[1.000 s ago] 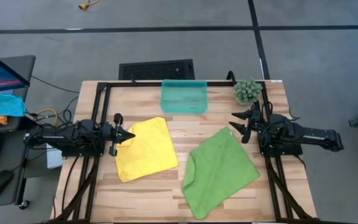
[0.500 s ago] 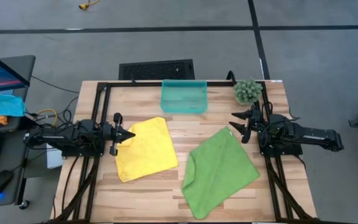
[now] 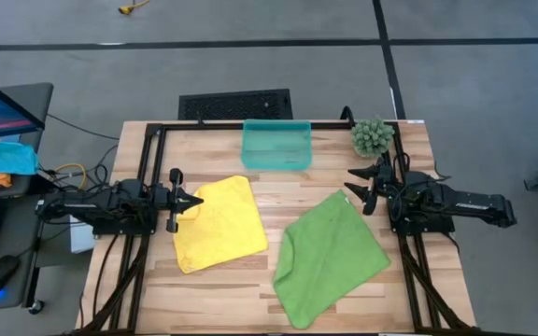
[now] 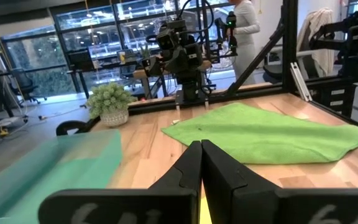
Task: Roll microfiber towels into tight, uniform cylinder then place into a basket
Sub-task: Fold the yellow microfiber towel
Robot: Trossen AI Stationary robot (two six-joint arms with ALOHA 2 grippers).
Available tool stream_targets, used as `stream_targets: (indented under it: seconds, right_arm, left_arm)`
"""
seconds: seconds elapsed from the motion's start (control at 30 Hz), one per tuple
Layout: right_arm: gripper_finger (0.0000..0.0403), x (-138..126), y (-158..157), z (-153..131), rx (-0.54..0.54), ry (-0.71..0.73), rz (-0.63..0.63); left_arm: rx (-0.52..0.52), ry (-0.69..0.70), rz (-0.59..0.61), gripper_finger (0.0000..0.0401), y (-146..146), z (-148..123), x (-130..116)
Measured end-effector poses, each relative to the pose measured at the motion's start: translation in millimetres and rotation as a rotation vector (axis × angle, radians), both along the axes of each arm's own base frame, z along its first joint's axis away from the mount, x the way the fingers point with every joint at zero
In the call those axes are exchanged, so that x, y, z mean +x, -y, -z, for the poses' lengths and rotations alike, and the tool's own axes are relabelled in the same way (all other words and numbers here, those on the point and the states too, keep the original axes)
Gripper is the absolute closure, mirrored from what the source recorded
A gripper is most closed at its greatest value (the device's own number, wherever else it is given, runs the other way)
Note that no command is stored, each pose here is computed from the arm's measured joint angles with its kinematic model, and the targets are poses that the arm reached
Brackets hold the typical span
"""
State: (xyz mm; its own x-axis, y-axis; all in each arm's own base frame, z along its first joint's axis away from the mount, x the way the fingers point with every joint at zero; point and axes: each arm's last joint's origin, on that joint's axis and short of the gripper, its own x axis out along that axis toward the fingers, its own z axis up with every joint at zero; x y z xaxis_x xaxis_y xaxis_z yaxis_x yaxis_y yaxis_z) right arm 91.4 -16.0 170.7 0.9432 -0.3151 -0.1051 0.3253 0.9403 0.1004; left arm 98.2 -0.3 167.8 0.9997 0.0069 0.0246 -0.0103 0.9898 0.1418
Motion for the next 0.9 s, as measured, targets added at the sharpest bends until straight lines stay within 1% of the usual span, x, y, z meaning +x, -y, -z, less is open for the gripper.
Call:
stream_targets:
  seconds: [0.27, 0.4, 0.5, 0.63, 0.73, 0.9]
  right_arm:
    - [0.0148, 0.0, 0.0, 0.0, 0.0, 0.0, 0.0]
    - [0.0148, 0.0, 0.0, 0.0, 0.0, 0.0, 0.0]
    - [0.0148, 0.0, 0.0, 0.0, 0.0, 0.0, 0.0]
    - [0.0148, 0.0, 0.0, 0.0, 0.0, 0.0, 0.0]
    - [0.0148, 0.0, 0.0, -0.1, 0.0, 0.0, 0.0]
    - [0.0148, 0.0, 0.0, 0.1, 0.0, -0.001, 0.0]
  left_arm:
    - [-0.019, 0.0, 0.006, 0.0401, 0.2, 0.0, 0.0]
    - [-0.056, 0.006, 0.063, 0.0401, 1.8, -0.7, -0.1]
    - [-0.057, 0.011, 0.094, 0.0391, 2.7, -1.2, -0.1]
    - [-0.074, 0.009, 0.082, 0.0352, 2.3, -1.1, -0.1]
    - [-0.107, 0.008, 0.051, 0.0307, 1.4, -1.0, -0.1]
    - [-0.112, 0.011, 0.001, 0.0238, -0.1, -1.0, 0.0]
